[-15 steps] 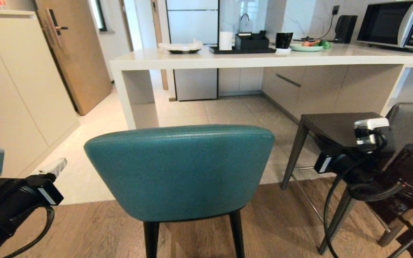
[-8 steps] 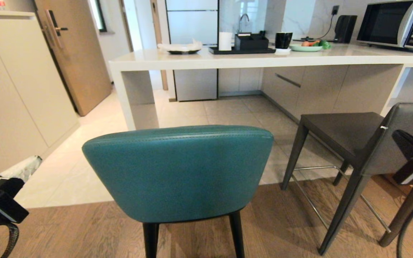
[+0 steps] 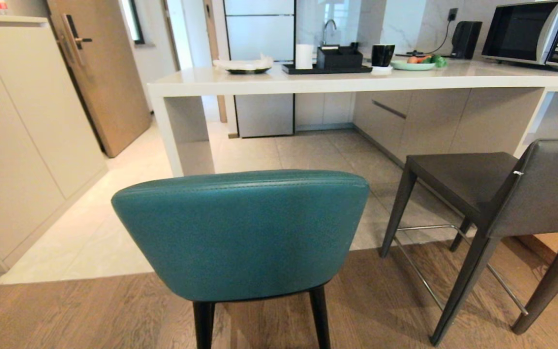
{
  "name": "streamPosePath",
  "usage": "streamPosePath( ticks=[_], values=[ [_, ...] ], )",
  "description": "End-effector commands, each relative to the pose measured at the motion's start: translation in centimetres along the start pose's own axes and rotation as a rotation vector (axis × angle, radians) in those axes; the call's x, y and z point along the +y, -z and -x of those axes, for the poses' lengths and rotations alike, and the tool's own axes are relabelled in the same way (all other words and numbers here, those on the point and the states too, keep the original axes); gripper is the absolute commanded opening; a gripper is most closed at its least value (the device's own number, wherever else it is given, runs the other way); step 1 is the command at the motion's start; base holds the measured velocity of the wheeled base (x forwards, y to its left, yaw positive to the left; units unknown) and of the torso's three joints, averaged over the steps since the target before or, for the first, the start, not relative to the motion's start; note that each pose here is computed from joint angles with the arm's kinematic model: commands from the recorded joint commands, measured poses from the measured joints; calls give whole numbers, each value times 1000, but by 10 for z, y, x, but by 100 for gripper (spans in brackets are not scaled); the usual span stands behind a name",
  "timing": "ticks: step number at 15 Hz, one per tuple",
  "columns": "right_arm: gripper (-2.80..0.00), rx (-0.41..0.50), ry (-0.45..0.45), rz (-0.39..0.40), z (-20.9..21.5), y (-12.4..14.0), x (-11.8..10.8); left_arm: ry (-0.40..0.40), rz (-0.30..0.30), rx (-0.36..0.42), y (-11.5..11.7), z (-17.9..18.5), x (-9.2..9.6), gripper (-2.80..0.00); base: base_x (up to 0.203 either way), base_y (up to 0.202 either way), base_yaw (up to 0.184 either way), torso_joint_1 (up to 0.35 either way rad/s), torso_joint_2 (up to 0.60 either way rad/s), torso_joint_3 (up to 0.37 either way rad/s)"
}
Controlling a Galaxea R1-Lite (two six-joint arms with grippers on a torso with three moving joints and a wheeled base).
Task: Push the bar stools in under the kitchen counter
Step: Push the gray chair back under the dining table
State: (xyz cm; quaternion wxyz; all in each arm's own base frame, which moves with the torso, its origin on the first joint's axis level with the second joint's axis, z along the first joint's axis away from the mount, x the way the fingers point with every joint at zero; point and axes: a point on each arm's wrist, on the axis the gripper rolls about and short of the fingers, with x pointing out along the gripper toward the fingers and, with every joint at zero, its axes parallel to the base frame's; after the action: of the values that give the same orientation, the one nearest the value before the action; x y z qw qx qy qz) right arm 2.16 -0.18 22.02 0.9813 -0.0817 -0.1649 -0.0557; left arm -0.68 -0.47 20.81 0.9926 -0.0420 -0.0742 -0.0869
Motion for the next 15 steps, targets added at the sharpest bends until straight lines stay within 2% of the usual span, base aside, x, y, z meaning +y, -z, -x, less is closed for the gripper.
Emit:
streamPosePath(
  ticks=[1, 3, 5, 6, 7, 9, 13, 15],
  values=[
    [-280, -27, 34, 13, 57, -11, -7, 22, -19, -87, 0, 43, -9, -280, 0, 0, 0, 0, 0, 0],
    [-280, -42, 64, 17, 70, -21, -10, 48, -39, -116, 1, 62, -12, -280, 0, 0, 0, 0, 0, 0],
    [-280, -38, 64, 24, 71, -18, -9, 126, -71, -141, 8, 74, -14, -280, 0, 0, 0, 0, 0, 0],
    [-280, -29, 57, 28, 76, -9, -8, 159, -81, -118, 17, 79, -15, -280, 0, 0, 0, 0, 0, 0],
    [-280, -26, 52, 32, 83, 0, -8, 170, -102, -62, 26, 78, -14, -280, 0, 0, 0, 0, 0, 0],
    [-280, 14, 40, 35, 101, 22, -5, 131, -97, -7, 41, 70, -10, -280, 0, 0, 0, 0, 0, 0],
    [-280, 145, -54, 41, 93, 60, 4, -68, -125, 123, 80, 54, 1, -280, 0, 0, 0, 0, 0, 0],
    [-280, 207, -77, 46, 88, 93, 10, -85, -133, 106, 96, 45, 4, -280, 0, 0, 0, 0, 0, 0]
  ],
)
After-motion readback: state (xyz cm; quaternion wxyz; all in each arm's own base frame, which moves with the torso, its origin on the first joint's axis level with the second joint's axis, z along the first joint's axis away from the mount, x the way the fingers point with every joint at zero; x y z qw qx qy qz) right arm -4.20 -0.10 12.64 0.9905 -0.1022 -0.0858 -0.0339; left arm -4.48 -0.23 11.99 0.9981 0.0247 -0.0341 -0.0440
